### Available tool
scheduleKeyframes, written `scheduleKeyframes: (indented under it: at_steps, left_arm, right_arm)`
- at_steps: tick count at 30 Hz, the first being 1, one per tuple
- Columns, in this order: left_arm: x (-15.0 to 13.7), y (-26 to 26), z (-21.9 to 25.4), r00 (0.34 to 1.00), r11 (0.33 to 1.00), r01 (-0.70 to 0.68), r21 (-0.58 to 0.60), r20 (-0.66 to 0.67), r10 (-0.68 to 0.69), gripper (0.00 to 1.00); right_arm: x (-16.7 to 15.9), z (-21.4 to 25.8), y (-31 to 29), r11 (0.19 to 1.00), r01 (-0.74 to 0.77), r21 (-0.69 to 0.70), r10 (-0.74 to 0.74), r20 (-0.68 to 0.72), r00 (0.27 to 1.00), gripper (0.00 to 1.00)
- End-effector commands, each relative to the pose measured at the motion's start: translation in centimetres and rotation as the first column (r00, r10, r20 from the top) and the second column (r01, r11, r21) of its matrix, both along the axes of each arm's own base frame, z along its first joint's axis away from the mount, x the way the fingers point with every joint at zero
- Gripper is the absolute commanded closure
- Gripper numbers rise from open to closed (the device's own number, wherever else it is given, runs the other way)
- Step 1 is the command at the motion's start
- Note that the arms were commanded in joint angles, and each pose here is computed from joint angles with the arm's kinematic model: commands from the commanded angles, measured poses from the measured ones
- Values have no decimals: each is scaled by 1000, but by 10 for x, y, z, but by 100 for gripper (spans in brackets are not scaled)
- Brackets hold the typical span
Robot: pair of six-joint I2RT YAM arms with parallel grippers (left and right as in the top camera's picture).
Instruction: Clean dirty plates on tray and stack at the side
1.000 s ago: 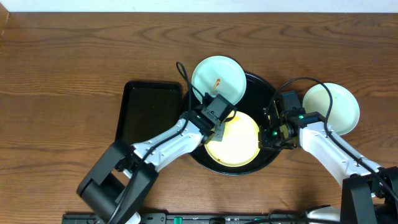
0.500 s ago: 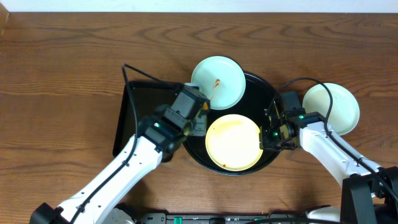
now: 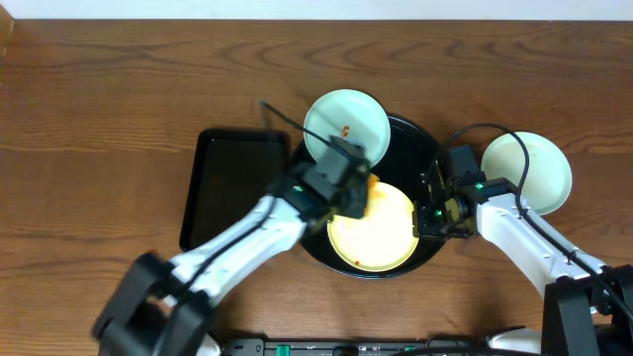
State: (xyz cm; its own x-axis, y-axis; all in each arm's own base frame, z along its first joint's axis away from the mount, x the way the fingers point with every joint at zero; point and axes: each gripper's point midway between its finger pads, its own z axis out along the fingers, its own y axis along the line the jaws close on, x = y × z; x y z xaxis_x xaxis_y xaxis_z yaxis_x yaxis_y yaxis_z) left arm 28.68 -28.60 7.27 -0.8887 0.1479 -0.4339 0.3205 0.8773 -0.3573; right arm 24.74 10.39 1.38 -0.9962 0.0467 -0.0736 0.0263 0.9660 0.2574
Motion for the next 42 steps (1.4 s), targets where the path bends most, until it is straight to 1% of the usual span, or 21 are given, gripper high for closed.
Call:
scheduleKeyframes:
  at_steps: [1,2,4,7,8,13,17,21,25,28,32,33,34,36,37,39,42]
  left_arm:
    - [-18,-17,-37,995,995,94,46,-41,-92,93]
    - [-18,-18,-45,993,991,111,69,-35,-109,92]
    - [-11,-8,-63,995,982,98,161,-5,-98,92]
    - [8,23,-78,997,946,5,325,70,-30,92]
    - [18,45,-79,994,912,-61,405,112,16,92]
    - [28,79,-68,987,863,-137,486,136,80,92]
    - [26,81,-49,988,866,-136,481,131,82,92]
    - [17,76,-16,990,900,-115,421,121,71,93]
    - [16,85,21,980,917,-163,365,169,106,93]
    - [18,100,39,971,917,-208,341,188,150,92]
    - [21,131,44,960,893,-272,359,172,223,92]
    - [23,142,42,955,882,-292,369,163,248,93]
    - [26,158,39,944,863,-331,382,147,296,92]
    - [30,175,36,927,841,-375,389,136,350,92]
    - [33,188,33,913,824,-404,396,129,386,92]
    - [36,197,30,903,811,-425,403,123,412,93]
    - [38,206,24,893,796,-441,414,112,436,92]
  right_arm:
    - [0,-1,-5,1000,7,-27,-7,4,1000,99]
    - [0,-1,-5,1000,7,-27,-7,4,1000,99]
    - [0,-1,-5,1000,7,-27,-7,3,1000,99]
    - [0,-1,-5,1000,7,-27,-7,2,1000,99]
    - [-1,-1,-5,1000,7,-28,-7,0,1000,99]
    - [-1,-1,-5,1000,7,-28,-7,-1,1000,99]
    - [-1,-1,-5,1000,7,-28,-7,-1,1000,99]
    - [-2,-1,-5,1000,7,-30,-7,-5,1000,99]
    - [-3,-1,-5,1000,6,-30,-7,-8,1000,99]
    - [-3,-1,-5,1000,6,-30,-7,-8,1000,99]
    - [-4,-1,-6,999,6,-31,-7,-12,1000,94]
    - [-4,-2,-6,999,6,-32,-7,-13,1000,92]
    - [-6,-4,-6,999,7,-32,-7,-16,1000,82]
    - [-8,-7,-7,999,20,-31,-21,-20,1000,69]
    - [-10,-11,-6,999,38,-25,-39,-23,999,68]
    - [-11,-14,-2,999,34,4,-34,-17,999,70]
    - [-11,-16,7,998,26,64,-25,-7,1000,76]
